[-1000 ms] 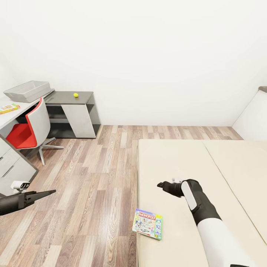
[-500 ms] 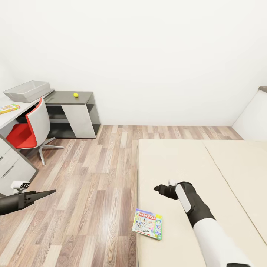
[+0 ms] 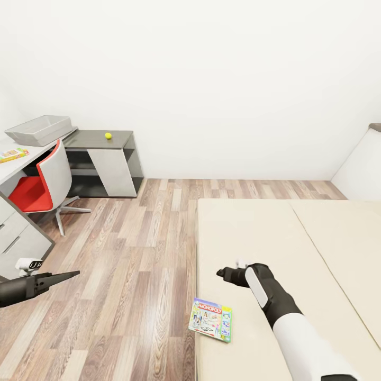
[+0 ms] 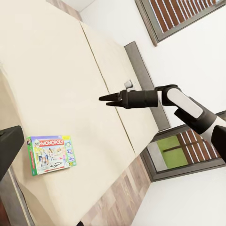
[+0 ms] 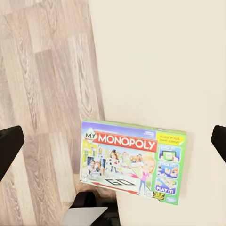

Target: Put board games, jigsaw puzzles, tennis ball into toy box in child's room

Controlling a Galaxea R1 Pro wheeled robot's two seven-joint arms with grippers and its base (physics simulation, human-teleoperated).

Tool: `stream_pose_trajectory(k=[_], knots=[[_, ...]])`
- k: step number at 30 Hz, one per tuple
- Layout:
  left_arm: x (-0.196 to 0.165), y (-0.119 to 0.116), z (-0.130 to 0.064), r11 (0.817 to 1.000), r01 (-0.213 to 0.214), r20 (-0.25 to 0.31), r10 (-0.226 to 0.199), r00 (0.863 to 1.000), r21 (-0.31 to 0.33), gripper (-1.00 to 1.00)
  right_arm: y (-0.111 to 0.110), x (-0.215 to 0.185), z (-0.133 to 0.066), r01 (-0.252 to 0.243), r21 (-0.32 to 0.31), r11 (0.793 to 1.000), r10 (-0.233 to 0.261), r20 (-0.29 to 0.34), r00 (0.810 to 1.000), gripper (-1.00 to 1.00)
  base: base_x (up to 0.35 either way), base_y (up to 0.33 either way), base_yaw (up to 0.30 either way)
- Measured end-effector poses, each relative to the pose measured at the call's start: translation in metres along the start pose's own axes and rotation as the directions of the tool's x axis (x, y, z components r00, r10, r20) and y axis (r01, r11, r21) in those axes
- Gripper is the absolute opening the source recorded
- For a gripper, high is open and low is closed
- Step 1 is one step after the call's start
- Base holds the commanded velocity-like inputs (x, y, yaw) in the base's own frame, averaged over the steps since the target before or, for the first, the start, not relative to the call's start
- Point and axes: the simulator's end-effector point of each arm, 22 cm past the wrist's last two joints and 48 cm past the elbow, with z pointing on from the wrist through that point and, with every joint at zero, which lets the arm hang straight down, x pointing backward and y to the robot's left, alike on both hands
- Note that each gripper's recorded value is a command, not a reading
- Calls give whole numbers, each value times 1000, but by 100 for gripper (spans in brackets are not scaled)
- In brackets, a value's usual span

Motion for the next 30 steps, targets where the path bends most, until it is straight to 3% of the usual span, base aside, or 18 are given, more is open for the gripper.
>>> stream_pose_trajectory(k=[30], knots=[[0,0,0,1000,0,0,0,1000,1,100,-1,1,1,7,3,1000,-7,-1,1000,100,0,0,0]])
